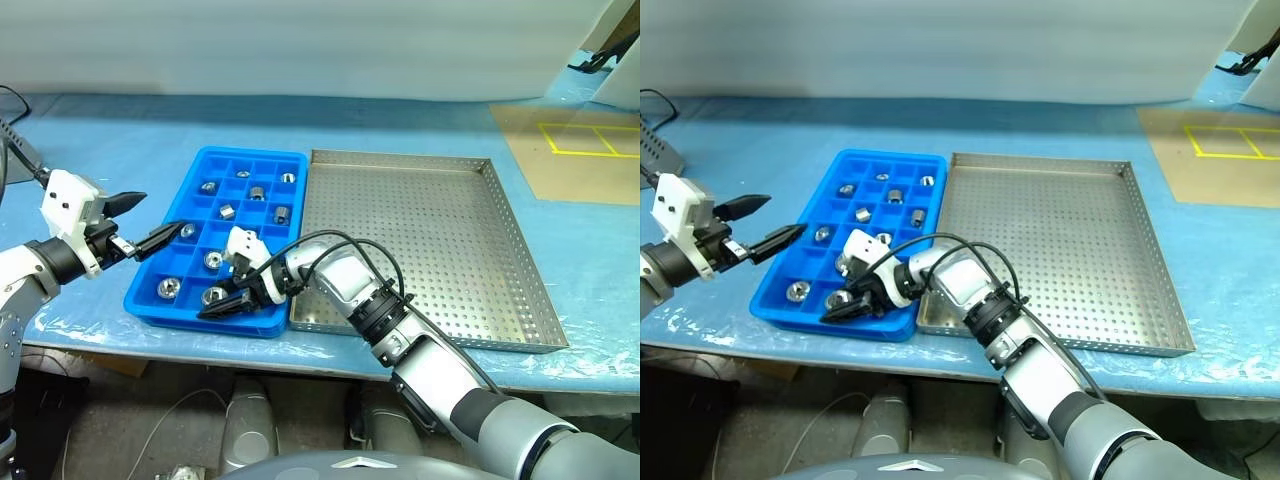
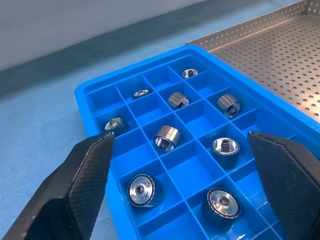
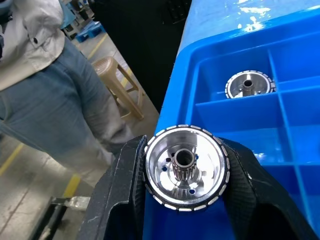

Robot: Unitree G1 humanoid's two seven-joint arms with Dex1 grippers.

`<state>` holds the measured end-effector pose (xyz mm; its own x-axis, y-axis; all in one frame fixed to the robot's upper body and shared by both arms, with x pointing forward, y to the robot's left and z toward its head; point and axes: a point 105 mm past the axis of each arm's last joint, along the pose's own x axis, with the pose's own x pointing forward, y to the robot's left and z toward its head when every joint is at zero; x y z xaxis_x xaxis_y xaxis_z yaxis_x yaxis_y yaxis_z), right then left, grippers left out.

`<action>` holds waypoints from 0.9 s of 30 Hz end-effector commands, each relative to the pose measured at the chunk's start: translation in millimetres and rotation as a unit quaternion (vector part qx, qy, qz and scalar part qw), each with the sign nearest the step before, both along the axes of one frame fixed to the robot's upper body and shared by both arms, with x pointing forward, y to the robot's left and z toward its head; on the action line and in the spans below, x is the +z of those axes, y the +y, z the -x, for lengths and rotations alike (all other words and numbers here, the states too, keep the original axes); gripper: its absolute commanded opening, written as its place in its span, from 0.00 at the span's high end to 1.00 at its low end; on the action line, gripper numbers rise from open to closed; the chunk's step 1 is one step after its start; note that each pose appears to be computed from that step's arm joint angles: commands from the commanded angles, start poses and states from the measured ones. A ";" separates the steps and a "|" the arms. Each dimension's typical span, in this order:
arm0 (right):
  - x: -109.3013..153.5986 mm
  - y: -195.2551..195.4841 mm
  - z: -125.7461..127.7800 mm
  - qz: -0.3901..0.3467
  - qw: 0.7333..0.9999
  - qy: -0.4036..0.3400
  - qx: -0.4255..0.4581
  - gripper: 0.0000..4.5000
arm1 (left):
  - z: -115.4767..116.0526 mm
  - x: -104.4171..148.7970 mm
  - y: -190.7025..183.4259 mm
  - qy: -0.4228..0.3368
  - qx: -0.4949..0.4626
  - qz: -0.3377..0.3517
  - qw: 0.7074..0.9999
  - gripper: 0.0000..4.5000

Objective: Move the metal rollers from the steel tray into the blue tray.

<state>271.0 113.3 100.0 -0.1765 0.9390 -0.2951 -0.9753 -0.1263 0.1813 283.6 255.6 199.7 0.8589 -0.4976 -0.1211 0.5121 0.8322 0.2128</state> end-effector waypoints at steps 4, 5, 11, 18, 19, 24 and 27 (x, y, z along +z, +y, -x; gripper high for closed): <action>6.1 1.2 -9.0 -0.019 0.999 -0.023 -0.022 0.03 | -1.2 13.3 -7.5 -0.028 -0.013 -0.001 1.000 0.00; 6.9 0.0 -11.1 -0.019 0.999 -0.025 -0.026 0.00 | -2.2 13.5 -8.1 -0.029 -0.014 0.000 0.999 0.00; 28.1 -13.7 -34.6 -0.044 0.996 -0.040 -0.071 0.00 | -9.5 14.6 -16.4 -0.036 -0.029 0.008 0.999 0.00; 70.3 -74.6 -77.6 -0.084 0.976 -0.096 -0.176 0.00 | -16.4 12.0 -44.7 -0.046 -0.064 0.030 0.996 0.00; 70.7 -86.4 -82.0 -0.078 0.973 -0.103 -0.192 0.00 | -17.5 9.6 -49.3 -0.046 -0.066 0.034 0.996 0.00; 71.1 -155.0 -95.2 -0.039 0.951 -0.136 -0.273 0.00 | -21.7 -4.8 -79.4 -0.045 -0.080 0.083 0.992 0.00; 65.2 -176.0 -100.5 -0.018 0.939 -0.140 -0.314 0.00 | -26.6 -12.2 -93.7 -0.042 -0.091 0.093 0.991 0.00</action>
<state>372.8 -65.1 150.3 0.4803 0.8385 -0.2574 -0.8734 0.4842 -0.0523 310.0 168.2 174.1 0.7654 -0.6435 0.0089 0.6422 0.7645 0.0562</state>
